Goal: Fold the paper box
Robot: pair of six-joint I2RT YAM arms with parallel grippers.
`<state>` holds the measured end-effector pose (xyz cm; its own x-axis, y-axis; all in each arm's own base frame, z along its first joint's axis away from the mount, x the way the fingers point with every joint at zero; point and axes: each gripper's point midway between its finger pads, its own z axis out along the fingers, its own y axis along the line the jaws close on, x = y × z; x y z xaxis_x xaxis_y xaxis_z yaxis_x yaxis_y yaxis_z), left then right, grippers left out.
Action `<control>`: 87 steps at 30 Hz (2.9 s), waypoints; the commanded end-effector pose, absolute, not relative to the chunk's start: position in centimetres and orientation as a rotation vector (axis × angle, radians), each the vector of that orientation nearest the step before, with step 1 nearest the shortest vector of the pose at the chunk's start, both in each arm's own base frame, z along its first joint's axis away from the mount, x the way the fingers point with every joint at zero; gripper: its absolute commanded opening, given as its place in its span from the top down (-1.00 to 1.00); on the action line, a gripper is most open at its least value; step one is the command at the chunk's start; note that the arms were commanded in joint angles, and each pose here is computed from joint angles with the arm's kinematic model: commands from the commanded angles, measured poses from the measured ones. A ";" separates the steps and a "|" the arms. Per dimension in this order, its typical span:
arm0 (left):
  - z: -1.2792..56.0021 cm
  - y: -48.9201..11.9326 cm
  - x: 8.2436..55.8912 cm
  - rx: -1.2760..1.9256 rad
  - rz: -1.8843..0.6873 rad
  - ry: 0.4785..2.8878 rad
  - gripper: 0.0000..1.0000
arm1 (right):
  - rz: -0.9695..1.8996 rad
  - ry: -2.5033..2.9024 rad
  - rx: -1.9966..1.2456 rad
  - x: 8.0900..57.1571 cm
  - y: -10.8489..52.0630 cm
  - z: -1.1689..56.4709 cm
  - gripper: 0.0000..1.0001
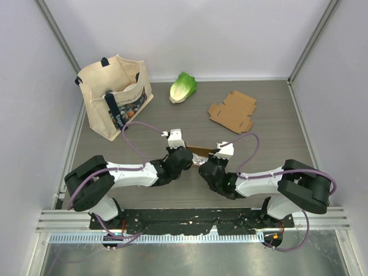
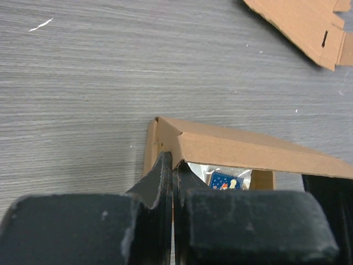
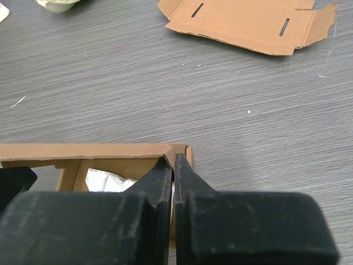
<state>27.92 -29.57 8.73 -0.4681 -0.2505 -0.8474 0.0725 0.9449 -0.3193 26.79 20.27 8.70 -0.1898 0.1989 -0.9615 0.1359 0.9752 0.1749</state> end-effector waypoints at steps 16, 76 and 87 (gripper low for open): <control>3.1 -26.4 24.1 0.116 -0.177 2.116 1.00 | 0.209 1.868 0.146 23.8 19.8 10.0 0.47; 11.1 -27.8 31.0 0.235 -0.406 2.054 1.00 | 0.428 2.074 -0.195 30.3 24.3 12.9 0.99; 9.9 -28.5 30.2 0.160 -0.330 2.017 1.00 | 0.222 1.945 -0.118 29.7 23.6 11.8 0.99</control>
